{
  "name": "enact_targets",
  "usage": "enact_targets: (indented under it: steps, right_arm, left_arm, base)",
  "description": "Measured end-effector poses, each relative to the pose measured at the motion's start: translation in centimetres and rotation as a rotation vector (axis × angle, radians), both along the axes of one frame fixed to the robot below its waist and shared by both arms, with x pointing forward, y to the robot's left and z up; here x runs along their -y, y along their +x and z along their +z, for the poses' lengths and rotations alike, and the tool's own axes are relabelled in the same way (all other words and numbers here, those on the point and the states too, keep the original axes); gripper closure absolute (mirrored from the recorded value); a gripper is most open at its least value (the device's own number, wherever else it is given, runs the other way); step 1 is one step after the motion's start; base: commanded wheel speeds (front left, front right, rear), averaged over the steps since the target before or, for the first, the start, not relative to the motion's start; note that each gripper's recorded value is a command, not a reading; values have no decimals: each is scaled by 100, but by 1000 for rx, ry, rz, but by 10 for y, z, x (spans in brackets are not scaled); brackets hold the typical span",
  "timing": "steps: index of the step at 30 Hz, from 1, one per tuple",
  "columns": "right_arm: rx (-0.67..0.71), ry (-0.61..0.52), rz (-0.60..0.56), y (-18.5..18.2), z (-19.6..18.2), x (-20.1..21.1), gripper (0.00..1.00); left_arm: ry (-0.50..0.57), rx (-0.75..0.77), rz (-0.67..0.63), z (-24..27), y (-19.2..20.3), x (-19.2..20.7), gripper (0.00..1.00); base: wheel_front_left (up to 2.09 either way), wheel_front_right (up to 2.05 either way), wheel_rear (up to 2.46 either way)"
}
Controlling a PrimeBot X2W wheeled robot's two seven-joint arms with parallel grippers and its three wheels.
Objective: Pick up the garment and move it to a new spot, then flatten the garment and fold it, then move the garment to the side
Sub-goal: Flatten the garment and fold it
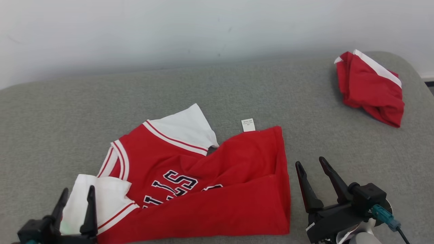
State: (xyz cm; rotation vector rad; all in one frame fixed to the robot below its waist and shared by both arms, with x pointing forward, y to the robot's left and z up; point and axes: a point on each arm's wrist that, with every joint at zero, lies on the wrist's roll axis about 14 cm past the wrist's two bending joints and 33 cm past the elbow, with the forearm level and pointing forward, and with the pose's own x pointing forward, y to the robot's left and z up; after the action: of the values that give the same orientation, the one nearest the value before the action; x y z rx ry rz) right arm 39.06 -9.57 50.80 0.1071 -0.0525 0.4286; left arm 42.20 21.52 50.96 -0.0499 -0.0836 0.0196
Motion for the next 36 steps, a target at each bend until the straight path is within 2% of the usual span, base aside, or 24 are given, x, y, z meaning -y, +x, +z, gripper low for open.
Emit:
enact_targets:
  steps: [11, 17, 24, 36]
  right_arm:
    - [-28, -4, -68, 5, -10, 21, 0]
    - [-39, 7, -101, 5, -13, 27, 0]
    - [-40, 19, -115, 4, -12, 28, 0]
    - [-44, 25, -114, 8, -14, 26, 0]
  left_arm:
    - [5, -131, -67, -23, 53, -8, 0]
    - [-12, -234, -107, -35, 68, -12, 0]
    - [-23, -321, -116, -49, 71, -20, 0]
    - [-79, -311, -158, -44, 65, -10, 0]
  base:
    - [0, 0, 0]
    - [0, 0, 0]
    - [0, 0, 0]
    - [0, 0, 0]
